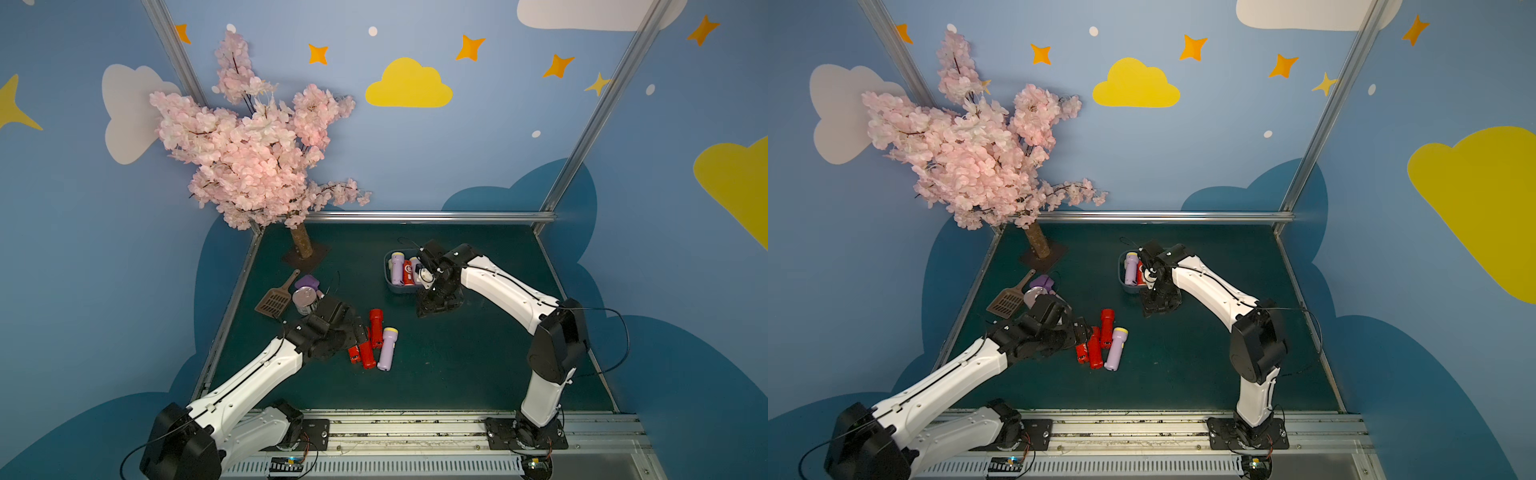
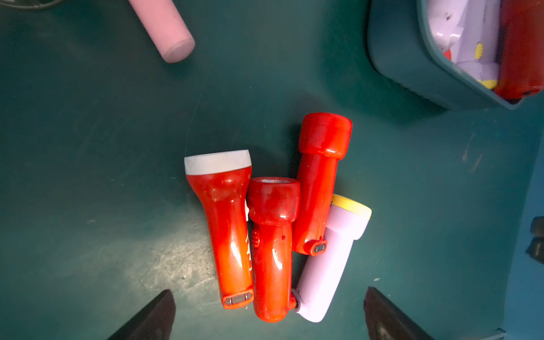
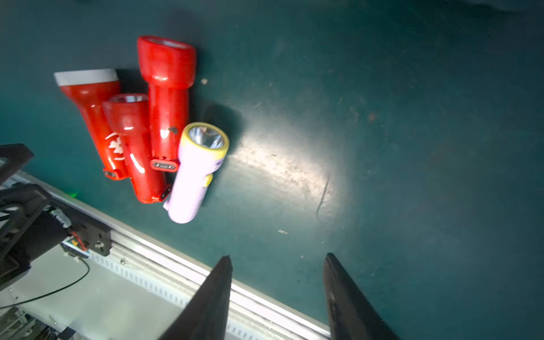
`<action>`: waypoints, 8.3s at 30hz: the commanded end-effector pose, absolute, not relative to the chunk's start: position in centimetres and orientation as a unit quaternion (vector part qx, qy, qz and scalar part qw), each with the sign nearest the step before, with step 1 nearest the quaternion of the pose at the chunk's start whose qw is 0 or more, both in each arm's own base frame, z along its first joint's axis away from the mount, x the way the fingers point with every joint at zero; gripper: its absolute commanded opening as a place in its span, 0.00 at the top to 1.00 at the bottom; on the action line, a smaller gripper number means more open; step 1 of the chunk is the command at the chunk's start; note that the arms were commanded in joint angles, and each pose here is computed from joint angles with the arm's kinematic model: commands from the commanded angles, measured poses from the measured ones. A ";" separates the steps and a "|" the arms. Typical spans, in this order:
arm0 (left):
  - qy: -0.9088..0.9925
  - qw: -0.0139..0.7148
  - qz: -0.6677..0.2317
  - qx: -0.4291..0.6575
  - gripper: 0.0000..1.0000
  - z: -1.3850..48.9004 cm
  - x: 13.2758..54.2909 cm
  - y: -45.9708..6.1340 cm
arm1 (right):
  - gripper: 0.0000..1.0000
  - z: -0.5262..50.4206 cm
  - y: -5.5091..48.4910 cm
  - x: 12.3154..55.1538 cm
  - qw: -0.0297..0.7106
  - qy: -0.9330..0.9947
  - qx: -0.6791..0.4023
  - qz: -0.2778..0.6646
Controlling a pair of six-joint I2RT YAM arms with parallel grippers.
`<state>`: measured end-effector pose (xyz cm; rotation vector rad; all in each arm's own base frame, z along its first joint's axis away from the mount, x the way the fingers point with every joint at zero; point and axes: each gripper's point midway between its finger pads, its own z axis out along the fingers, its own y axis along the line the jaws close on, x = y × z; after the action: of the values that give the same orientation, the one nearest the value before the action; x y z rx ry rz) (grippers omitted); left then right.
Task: Put the flashlights into the storage boxes
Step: Pick up the flashlight from the center of the board, then place the flashlight at the storage box, then pick up the flashlight from the center of the board.
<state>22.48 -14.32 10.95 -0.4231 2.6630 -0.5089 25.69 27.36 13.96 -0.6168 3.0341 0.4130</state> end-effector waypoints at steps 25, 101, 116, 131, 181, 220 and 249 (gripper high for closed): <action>0.941 0.282 -0.106 -0.154 0.01 19.5 18.0 -7.2 | 0.46 6.5 36.2 16.1 -0.063 0.954 -0.220 0.193; 0.870 0.440 -0.220 -0.029 0.01 26.3 29.6 -13.5 | 0.75 14.6 24.4 28.3 0.029 0.982 -0.185 0.035; 0.871 0.439 -0.218 -0.028 0.01 26.4 33.8 -12.8 | 0.75 13.6 23.6 39.1 0.055 0.986 -0.153 0.022; 0.873 0.423 -0.240 -0.033 0.01 25.9 38.7 -11.6 | 0.73 9.3 22.8 42.8 0.031 0.990 -0.138 0.013; 0.869 0.412 -0.272 -0.030 0.01 26.3 40.2 -11.4 | 0.55 10.5 22.6 44.3 0.050 0.993 -0.091 0.061; 0.876 0.393 -0.269 -0.076 0.01 24.6 34.4 -10.1 | 0.53 15.5 31.3 33.6 0.040 0.969 -0.204 0.135; 0.900 0.334 -0.253 -0.122 0.01 23.9 19.8 -8.3 | 0.49 7.8 41.6 22.3 -0.017 0.937 -0.287 0.196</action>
<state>20.96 -8.36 23.91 -0.3268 2.3122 -0.6623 22.38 40.99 9.35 -0.9181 2.9490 0.6381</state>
